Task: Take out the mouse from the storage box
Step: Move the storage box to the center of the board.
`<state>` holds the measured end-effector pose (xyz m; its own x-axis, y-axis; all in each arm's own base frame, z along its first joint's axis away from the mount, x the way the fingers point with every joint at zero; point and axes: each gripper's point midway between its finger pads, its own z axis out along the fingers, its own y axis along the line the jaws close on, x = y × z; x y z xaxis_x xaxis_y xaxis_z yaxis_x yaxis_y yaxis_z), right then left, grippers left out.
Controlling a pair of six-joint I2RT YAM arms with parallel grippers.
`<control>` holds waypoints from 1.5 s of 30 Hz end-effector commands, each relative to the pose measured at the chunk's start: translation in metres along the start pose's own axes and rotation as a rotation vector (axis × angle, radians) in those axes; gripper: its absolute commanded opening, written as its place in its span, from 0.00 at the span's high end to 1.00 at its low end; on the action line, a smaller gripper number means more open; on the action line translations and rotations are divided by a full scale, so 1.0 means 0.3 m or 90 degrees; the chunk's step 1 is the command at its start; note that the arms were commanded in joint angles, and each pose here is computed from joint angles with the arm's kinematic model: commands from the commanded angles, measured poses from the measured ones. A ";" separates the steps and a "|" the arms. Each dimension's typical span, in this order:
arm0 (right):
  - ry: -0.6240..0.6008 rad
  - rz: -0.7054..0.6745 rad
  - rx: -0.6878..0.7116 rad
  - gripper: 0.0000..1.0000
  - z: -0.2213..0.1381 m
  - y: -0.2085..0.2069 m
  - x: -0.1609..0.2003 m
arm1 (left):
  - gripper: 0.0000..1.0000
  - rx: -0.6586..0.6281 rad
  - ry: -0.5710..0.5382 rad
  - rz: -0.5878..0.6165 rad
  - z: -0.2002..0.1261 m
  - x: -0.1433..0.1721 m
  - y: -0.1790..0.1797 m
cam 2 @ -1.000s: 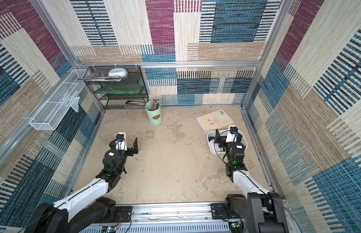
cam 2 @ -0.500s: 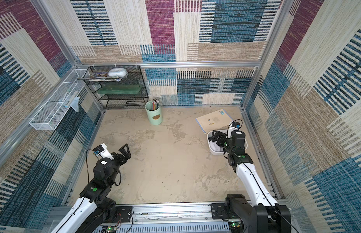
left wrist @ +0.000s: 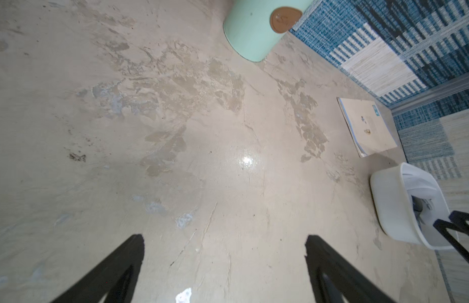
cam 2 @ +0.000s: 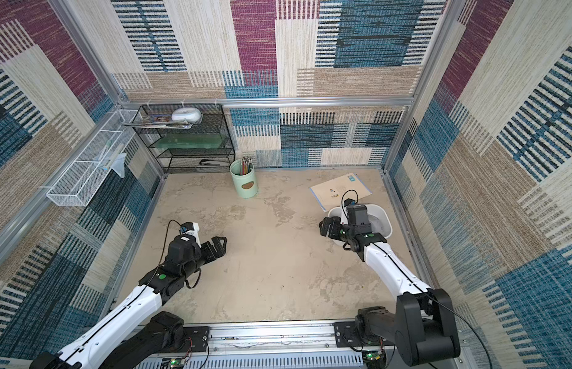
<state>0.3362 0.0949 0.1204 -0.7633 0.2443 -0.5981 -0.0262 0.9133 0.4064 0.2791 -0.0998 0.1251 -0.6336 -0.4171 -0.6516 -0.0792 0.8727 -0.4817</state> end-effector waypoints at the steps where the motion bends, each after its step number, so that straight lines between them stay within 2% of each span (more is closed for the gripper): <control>1: 0.033 -0.012 0.001 0.01 0.022 0.005 0.032 | 0.00 0.021 0.030 0.021 0.008 0.033 -0.026; 9: 0.083 -0.034 -0.002 0.04 0.067 0.035 0.095 | 0.00 0.025 0.043 0.022 0.017 0.072 -0.020; 17: 0.109 -0.040 -0.046 0.05 0.079 0.134 0.154 | 0.00 0.025 0.042 0.018 0.025 0.075 -0.019; 37: 0.200 -0.166 -0.200 0.07 0.092 0.662 0.377 | 0.00 0.010 0.018 0.020 -0.002 0.059 0.002; 41: 0.154 -0.181 -0.171 0.06 0.051 0.654 0.311 | 0.00 0.031 0.037 0.037 0.002 0.050 -0.040; 45: 0.057 -0.177 -0.062 0.04 -0.020 0.560 0.189 | 0.00 0.066 0.078 0.089 0.021 0.056 -0.151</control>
<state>0.2722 0.2935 0.1527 -0.8071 -0.0817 -0.5848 -0.3907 0.8165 0.4251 0.2759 -0.1276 0.1261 -0.6951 -0.3303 -0.6386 0.0083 0.8845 -0.4665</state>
